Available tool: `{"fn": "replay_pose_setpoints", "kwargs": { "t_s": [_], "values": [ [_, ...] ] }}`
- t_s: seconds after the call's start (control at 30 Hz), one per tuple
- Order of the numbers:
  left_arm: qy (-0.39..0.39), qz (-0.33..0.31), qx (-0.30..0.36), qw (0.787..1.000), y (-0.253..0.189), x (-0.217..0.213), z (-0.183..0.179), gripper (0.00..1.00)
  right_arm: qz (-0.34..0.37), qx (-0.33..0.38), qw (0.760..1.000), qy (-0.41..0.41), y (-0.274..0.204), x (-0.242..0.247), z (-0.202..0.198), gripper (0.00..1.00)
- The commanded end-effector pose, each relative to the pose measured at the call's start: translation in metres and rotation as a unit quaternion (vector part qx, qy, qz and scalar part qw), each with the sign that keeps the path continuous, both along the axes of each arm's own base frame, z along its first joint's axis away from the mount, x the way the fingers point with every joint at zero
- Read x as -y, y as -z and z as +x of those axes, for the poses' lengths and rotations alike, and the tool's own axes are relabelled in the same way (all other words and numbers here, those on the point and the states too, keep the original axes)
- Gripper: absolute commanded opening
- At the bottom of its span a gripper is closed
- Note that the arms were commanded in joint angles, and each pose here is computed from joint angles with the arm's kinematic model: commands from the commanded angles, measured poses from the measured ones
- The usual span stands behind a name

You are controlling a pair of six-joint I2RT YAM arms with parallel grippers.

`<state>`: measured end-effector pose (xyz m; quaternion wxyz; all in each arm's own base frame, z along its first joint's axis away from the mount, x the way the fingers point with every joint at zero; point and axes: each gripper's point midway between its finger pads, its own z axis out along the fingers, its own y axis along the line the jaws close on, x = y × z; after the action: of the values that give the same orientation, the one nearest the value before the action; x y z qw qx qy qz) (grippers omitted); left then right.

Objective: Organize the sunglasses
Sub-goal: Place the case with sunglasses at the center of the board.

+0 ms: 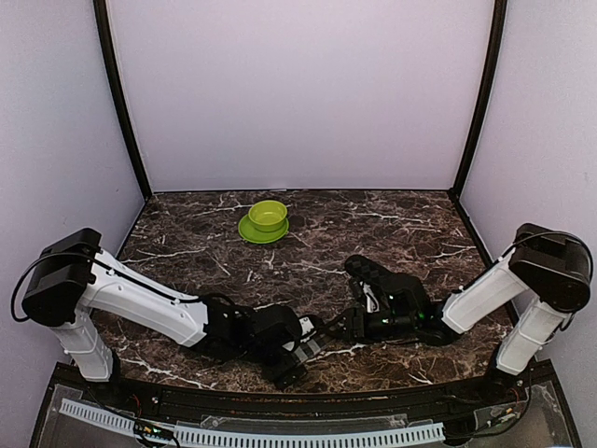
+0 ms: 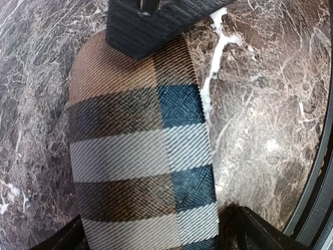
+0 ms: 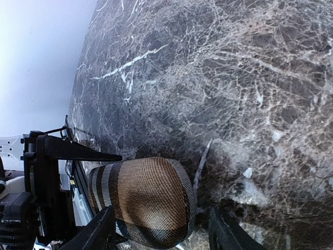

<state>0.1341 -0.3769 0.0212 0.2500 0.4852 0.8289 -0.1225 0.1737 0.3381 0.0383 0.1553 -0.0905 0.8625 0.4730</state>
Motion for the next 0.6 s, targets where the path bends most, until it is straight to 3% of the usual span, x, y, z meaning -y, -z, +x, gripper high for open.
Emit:
{"fn": "replay_pose_setpoints", "kwargs": {
  "t_s": [0.0,0.23,0.57],
  "values": [
    [-0.007,-0.009,-0.003,1.0,-0.01,-0.004,0.004,0.94,-0.007,0.014,1.0,-0.007,-0.004,-0.007,0.001,0.61],
    [-0.011,-0.008,-0.009,1.0,-0.007,-0.004,0.004,0.91,-0.04,0.01,0.999,-0.02,0.011,-0.014,-0.01,0.59],
    [0.002,-0.014,-0.063,0.998,0.004,-0.005,-0.016,0.84,-0.175,0.069,0.982,-0.016,0.032,-0.004,-0.01,0.54]
  ]
}}
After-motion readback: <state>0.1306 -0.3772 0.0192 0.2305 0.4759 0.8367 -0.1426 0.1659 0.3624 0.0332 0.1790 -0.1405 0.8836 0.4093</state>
